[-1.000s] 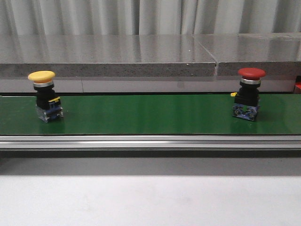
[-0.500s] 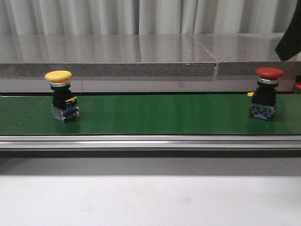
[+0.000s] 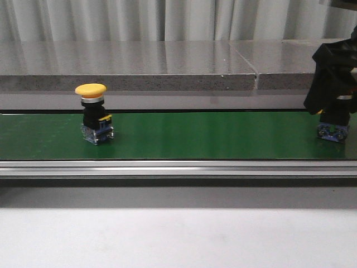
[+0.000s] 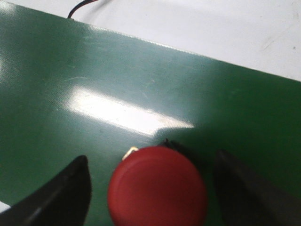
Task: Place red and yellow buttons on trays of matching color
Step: 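Grasp the red button and carry it into the red tray, then release the red button and move the right gripper over the yellow button, then grasp the yellow button off the belt and carry it to the yellow tray, then release the yellow button in the yellow tray and raise the right gripper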
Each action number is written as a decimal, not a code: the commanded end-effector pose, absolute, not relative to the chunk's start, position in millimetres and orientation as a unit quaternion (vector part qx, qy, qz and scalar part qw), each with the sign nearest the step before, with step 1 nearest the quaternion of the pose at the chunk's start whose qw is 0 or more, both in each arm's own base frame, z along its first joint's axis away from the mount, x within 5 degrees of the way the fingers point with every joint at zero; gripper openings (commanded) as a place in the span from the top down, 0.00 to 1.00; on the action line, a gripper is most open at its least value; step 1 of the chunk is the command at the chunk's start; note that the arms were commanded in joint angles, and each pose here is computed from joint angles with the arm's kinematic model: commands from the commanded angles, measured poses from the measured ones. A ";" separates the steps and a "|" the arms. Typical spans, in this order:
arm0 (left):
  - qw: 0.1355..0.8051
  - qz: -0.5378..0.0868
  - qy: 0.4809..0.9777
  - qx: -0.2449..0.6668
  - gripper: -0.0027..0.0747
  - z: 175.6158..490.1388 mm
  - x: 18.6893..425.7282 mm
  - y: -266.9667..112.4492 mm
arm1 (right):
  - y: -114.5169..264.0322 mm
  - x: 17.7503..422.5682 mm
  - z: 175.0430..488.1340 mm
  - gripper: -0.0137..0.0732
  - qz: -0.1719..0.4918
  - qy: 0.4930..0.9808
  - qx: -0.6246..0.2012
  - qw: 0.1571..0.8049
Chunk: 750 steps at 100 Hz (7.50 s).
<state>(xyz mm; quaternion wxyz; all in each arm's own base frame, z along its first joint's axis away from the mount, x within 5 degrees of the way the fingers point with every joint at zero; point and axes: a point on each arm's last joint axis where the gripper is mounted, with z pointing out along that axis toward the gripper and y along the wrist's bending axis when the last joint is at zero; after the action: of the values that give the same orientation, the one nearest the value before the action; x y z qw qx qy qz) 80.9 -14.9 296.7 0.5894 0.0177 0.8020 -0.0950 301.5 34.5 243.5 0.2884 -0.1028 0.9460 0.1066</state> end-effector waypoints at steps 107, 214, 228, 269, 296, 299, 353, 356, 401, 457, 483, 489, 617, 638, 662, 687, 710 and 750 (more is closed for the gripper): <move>0.623 -0.105 0.775 0.018 0.99 311.5 81.9 -15.9 | -135.2 429.6 304.5 0.62 0.001 0.890 0.062 0.451; 0.623 -0.105 0.775 0.018 0.99 311.5 81.9 -15.9 | -170.6 453.3 237.2 0.20 0.006 0.912 0.095 0.398; 0.623 -0.105 0.775 0.018 0.99 311.5 81.9 -15.9 | -169.3 451.3 246.7 0.15 0.006 0.910 0.092 0.404; 0.623 -0.105 0.775 0.018 0.99 311.5 81.9 -15.9 | -151.2 422.0 320.5 0.15 0.022 0.895 0.073 0.439; 0.623 -0.105 0.775 0.018 0.99 311.5 81.9 -15.9 | -122.6 389.7 370.6 0.15 0.043 0.888 0.045 0.455; 0.623 -0.105 0.775 0.018 0.99 311.5 81.9 -15.9 | -120.7 385.0 373.6 0.15 0.043 0.887 0.045 0.457; 0.623 -0.105 0.775 0.018 0.99 311.5 81.9 -15.9 | -49.3 293.7 336.7 0.15 0.072 0.908 0.012 0.412; 0.623 -0.105 0.775 0.018 0.99 311.5 81.9 -15.9 | -42.4 290.3 333.8 0.15 0.075 0.910 0.002 0.408; 0.623 -0.105 0.775 0.018 0.99 311.5 81.9 -15.9 | 30.6 277.0 314.6 0.15 0.108 0.908 -0.189 0.358; 0.623 -0.105 0.775 0.018 0.99 311.5 81.9 -15.9 | 62.1 293.6 295.7 0.15 0.113 0.899 -0.230 0.357; 0.623 -0.105 0.775 0.018 0.99 311.5 81.9 -15.9 | 65.7 306.1 278.6 0.15 0.110 0.904 -0.226 0.345; 0.623 -0.105 0.775 0.018 0.99 311.5 81.9 -15.9 | 65.9 308.2 274.7 0.20 0.110 0.906 -0.226 0.340; 0.623 -0.105 0.775 0.018 0.99 311.5 81.9 -15.9 | -168.6 246.3 350.7 0.64 -0.043 0.825 0.309 0.472; 0.623 -0.105 0.775 0.018 0.99 311.5 81.9 -15.9 | -193.0 232.1 336.3 0.64 -0.065 0.796 0.367 0.476; 0.623 -0.105 0.775 0.018 0.99 311.5 81.9 -15.9 | -206.8 243.6 302.6 0.64 -0.061 0.808 0.384 0.443; 0.623 -0.105 0.775 0.018 0.99 311.5 81.9 -15.9 | -217.8 255.2 272.3 0.64 -0.051 0.823 0.395 0.405; 0.623 -0.105 0.775 0.018 0.99 311.5 81.9 -15.9 | -225.6 263.0 246.8 0.64 -0.046 0.834 0.401 0.375; 0.623 -0.105 0.775 0.018 0.99 311.5 81.9 -15.9 | -232.0 269.5 220.7 0.64 -0.039 0.844 0.409 0.345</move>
<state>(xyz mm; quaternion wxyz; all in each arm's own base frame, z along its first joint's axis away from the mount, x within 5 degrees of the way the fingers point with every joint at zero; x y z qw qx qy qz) 80.9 -14.9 296.6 0.5887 0.0178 0.8025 -0.0949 267.2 -225.4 200.5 0.2990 0.4124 0.8604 -0.0172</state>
